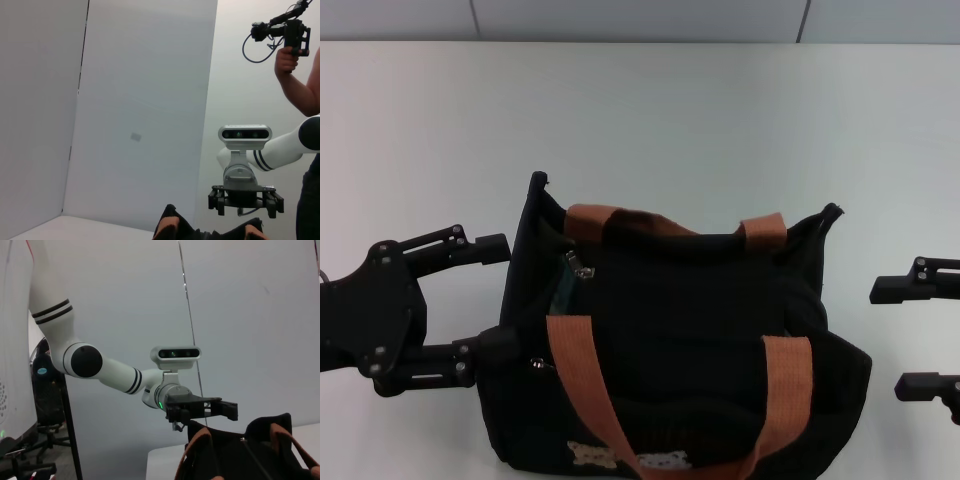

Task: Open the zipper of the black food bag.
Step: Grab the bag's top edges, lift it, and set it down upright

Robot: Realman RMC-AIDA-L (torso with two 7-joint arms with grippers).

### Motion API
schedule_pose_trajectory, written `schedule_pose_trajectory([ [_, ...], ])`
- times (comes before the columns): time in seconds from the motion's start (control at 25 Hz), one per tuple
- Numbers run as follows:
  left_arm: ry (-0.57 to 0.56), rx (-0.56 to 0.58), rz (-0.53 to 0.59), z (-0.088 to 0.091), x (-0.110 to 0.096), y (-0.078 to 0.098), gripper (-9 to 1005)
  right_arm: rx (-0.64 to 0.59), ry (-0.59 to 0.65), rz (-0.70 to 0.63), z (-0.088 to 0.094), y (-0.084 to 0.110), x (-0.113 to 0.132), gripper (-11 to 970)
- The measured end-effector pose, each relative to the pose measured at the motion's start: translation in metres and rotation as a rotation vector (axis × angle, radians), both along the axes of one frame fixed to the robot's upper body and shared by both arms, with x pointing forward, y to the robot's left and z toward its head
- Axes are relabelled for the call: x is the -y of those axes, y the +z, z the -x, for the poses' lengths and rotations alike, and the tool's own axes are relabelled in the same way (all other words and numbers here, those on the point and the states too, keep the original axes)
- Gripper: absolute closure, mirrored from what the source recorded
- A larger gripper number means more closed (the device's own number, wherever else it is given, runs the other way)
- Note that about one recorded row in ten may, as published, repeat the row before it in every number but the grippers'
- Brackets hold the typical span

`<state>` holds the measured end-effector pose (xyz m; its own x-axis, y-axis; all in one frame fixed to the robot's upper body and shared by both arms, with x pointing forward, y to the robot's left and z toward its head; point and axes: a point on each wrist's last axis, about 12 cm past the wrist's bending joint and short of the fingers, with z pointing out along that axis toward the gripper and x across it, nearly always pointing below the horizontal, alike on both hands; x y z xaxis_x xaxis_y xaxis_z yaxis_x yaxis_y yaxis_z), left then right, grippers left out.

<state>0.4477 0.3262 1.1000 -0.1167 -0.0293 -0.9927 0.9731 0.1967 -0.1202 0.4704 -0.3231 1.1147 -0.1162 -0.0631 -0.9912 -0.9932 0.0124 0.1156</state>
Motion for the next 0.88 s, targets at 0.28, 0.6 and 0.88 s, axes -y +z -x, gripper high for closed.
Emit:
schedule_pose_trajectory([
  [0.28,0.002,-0.003,0.002,0.0,0.0,0.0,169,0.0,0.003,0.0,0.0,0.0,-0.001,205],
  [0.6,0.008,-0.017,0.006,0.002,0.001,-0.004,174,0.003,-0.044,-0.009,-0.001,-0.002,0.001,205],
  [0.88,0.061,-0.066,-0.002,0.02,-0.004,-0.023,179,0.012,-0.106,-0.032,0.0,-0.004,0.004,205],
])
